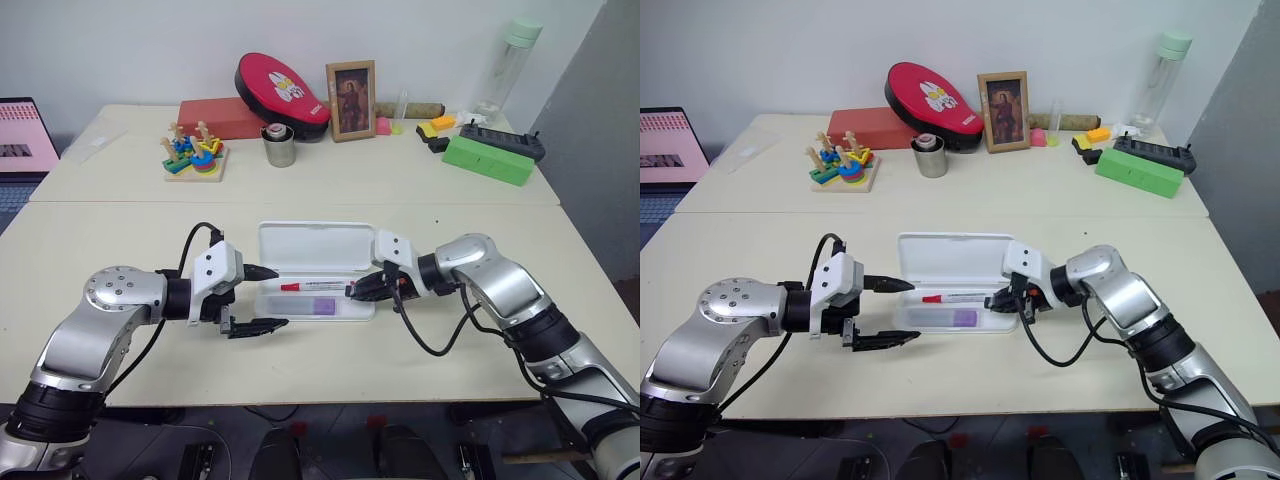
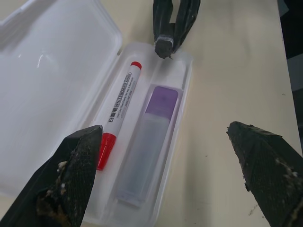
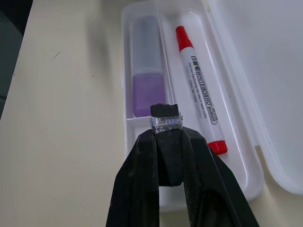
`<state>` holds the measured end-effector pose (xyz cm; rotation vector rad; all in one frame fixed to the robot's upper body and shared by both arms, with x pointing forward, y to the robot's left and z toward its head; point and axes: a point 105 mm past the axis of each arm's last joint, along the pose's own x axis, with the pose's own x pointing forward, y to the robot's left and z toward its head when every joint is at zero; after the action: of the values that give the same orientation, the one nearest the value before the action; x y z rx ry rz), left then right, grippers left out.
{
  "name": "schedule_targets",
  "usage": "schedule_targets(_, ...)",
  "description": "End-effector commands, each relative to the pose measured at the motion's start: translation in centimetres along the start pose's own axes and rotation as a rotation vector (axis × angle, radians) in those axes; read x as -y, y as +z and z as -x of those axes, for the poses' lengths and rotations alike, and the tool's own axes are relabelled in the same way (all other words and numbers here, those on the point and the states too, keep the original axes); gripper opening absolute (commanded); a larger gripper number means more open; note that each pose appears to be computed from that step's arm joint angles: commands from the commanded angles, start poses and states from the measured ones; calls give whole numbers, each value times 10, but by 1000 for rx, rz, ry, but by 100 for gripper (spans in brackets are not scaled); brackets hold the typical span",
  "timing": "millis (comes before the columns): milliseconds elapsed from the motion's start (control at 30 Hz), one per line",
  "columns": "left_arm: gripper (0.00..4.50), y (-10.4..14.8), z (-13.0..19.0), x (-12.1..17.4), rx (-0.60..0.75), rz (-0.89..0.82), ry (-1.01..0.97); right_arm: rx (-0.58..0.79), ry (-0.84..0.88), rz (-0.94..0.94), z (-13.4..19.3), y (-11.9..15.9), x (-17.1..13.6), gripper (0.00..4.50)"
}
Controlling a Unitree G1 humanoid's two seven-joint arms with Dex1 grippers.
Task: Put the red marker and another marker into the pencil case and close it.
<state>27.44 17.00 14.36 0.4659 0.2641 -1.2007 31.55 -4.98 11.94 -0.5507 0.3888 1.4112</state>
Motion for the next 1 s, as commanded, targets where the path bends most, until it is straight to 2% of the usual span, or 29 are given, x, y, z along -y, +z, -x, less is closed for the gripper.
schedule_targets(33, 450, 13, -1, 0, 31, -46, 1, -2, 6, 16, -1, 3, -2, 31)
schedule_targets(200, 450, 17, -3, 0, 47, -47, -6, -14, 1, 16, -4, 0, -1, 31)
schedule_targets(267, 450, 18, -4, 1, 49, -48, -9, -16, 5, 15, -4, 0, -2, 101)
schedule_targets(367, 450, 18, -5, 0, 54, -47, -12, -16, 11, 16, -4, 0, -3, 157)
schedule_targets(767, 450, 21, -8, 0, 71, -44, -9, 18, -6, 20, 0, 7, 2, 434)
schedule_targets(1000, 450, 31, -2, -9, 161, 17, 86, 253, 25, 62, 31, 68, 3, 442)
